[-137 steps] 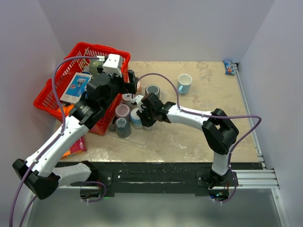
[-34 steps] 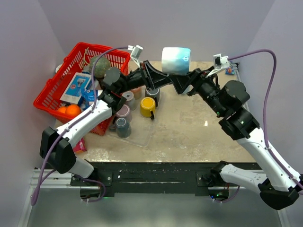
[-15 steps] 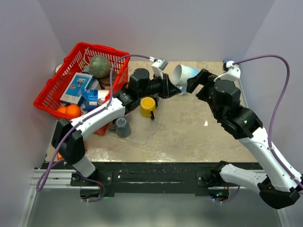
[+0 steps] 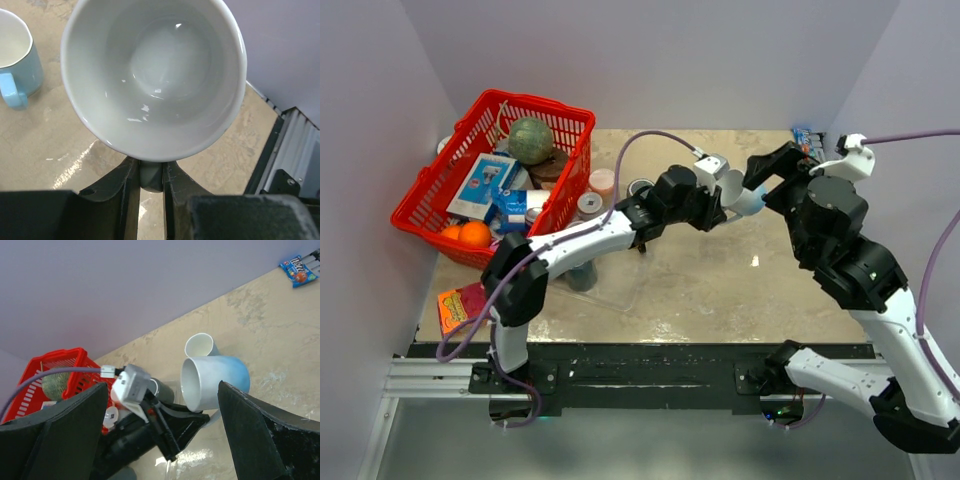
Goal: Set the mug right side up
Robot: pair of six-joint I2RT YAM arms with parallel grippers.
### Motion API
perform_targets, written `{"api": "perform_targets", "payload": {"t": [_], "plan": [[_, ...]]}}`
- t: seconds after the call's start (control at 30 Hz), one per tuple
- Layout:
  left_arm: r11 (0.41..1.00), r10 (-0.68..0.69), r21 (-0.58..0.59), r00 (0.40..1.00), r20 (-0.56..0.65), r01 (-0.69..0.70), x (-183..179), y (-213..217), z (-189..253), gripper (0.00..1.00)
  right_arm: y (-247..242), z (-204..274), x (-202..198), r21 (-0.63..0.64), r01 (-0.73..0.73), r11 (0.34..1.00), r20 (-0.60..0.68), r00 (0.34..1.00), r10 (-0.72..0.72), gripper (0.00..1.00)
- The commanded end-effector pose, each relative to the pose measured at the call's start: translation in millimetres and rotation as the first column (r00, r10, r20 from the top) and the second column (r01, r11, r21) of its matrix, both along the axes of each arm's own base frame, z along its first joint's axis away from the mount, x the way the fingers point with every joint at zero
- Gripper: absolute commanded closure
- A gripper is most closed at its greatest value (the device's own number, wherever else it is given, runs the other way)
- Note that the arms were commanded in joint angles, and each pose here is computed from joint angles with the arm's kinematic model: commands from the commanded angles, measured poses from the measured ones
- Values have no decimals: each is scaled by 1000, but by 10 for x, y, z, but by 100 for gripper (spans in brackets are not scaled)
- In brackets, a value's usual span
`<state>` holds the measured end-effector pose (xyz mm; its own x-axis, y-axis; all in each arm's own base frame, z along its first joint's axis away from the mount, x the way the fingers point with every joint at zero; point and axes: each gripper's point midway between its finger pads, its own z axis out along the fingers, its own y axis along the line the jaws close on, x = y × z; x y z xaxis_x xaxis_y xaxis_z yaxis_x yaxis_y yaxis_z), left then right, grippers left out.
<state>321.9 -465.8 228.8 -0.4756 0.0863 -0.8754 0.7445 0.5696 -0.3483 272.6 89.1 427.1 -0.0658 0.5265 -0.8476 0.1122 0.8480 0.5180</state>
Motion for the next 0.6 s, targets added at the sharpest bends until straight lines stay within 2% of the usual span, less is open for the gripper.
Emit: {"api": "perform_targets", "payload": {"t": [0.0, 0.17, 0.2, 0.27, 0.37, 0.57], "plan": [[995, 67, -89, 981, 181, -52, 292, -268, 569, 100, -307, 308, -151, 61, 106, 992, 72, 991, -111, 6], [994, 99, 37, 985, 141, -105, 505, -427, 59, 100, -417, 373, -220, 73, 141, 987, 80, 986, -147, 5], [992, 115, 35, 982, 152, -122, 550, -454, 101, 100, -424, 375, -223, 69, 143, 987, 78, 986, -148, 5], [985, 135, 87, 982, 135, -148, 618, -485, -165, 100, -435, 383, -227, 63, 147, 987, 77, 985, -152, 5], [976, 161, 126, 977, 139, -179, 691, -531, -309, 100, -425, 368, -213, 50, 148, 988, 65, 986, -151, 5], [952, 189, 193, 953, 236, -237, 840, -615, -517, 100, -427, 315, -218, 28, 147, 989, 43, 988, -149, 5]]}}
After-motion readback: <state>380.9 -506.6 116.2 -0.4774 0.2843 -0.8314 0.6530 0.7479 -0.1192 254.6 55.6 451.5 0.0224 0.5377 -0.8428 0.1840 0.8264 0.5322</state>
